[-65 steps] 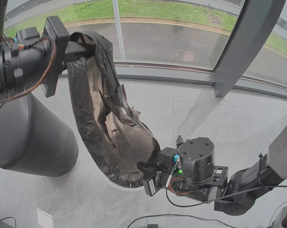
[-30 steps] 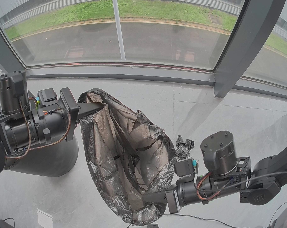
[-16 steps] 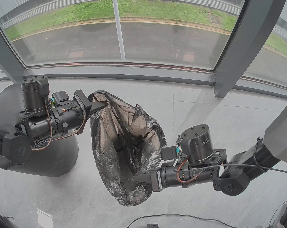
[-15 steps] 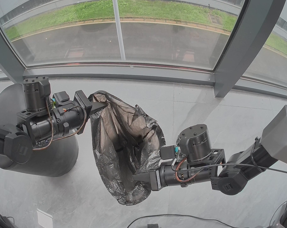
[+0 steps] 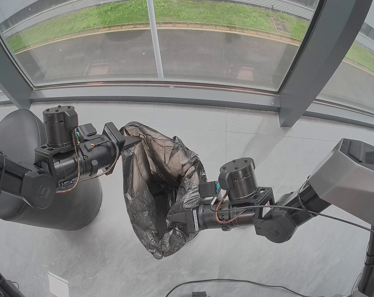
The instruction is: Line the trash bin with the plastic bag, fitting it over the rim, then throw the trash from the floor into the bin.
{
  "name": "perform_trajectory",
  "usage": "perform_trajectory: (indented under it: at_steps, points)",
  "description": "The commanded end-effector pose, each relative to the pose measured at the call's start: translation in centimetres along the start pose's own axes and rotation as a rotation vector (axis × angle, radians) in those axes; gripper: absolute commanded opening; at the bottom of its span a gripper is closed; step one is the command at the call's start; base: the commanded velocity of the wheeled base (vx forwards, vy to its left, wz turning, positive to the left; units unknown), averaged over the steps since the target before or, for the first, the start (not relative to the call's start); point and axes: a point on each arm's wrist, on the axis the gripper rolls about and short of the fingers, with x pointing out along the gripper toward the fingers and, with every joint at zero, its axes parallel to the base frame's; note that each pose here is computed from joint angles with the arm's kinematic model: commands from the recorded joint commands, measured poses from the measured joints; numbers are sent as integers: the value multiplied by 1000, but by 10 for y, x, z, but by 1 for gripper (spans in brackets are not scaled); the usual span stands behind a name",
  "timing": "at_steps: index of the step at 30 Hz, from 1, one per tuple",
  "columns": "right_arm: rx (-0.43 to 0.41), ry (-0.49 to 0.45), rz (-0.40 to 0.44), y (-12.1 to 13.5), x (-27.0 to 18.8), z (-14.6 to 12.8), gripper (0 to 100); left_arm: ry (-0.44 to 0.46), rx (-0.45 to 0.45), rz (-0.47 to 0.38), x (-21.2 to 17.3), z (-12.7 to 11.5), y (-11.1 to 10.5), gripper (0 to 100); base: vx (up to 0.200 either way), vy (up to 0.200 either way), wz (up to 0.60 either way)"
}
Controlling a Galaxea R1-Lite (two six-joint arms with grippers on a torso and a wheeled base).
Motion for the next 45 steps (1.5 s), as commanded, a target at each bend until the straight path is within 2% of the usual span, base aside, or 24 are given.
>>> perform_trajectory:
  at_steps: [1, 4, 11, 20, 24, 27, 31, 41, 44, 45]
  points:
    - [-3, -2, -15, -12, 11, 1, 0, -11, -8, 18, 6, 5, 8, 0, 0, 0, 0]
    - [-6, -4, -19, -15, 14, 2, 0, -18, -7, 18, 7, 8, 9, 0, 0, 0, 0]
    - [-17, -8, -34, -31, 26, 3, 0, -20, -21, 53, 24, 14, 26, 0, 0, 0, 0]
    - [6, 29, -61, -37, 23, -10, 0, -5, -34, 79, 28, 10, 35, 0, 0, 0, 0]
    - [20, 42, -155, -39, 16, -27, 0, 21, -53, 121, 25, 1, 46, 0, 0, 0, 0]
    - [8, 2, -212, -42, 14, -38, 0, 36, -62, 149, 21, -5, 53, 0, 0, 0, 0]
    - [-17, -63, -200, -43, 7, -48, 0, 53, -75, 184, 18, -11, 63, 0, 0, 0, 0]
    - [-21, -56, -204, -38, -5, -56, 0, 74, -89, 242, 16, -22, 76, 0, 0, 0, 0]
    - [-27, -67, -202, -33, -13, -53, 0, 47, -62, 284, 15, -23, 80, 0, 0, 0, 0]
    - [-31, -78, -198, -30, -16, -49, 0, 37, -13, 303, 16, -23, 82, 0, 0, 0, 0]
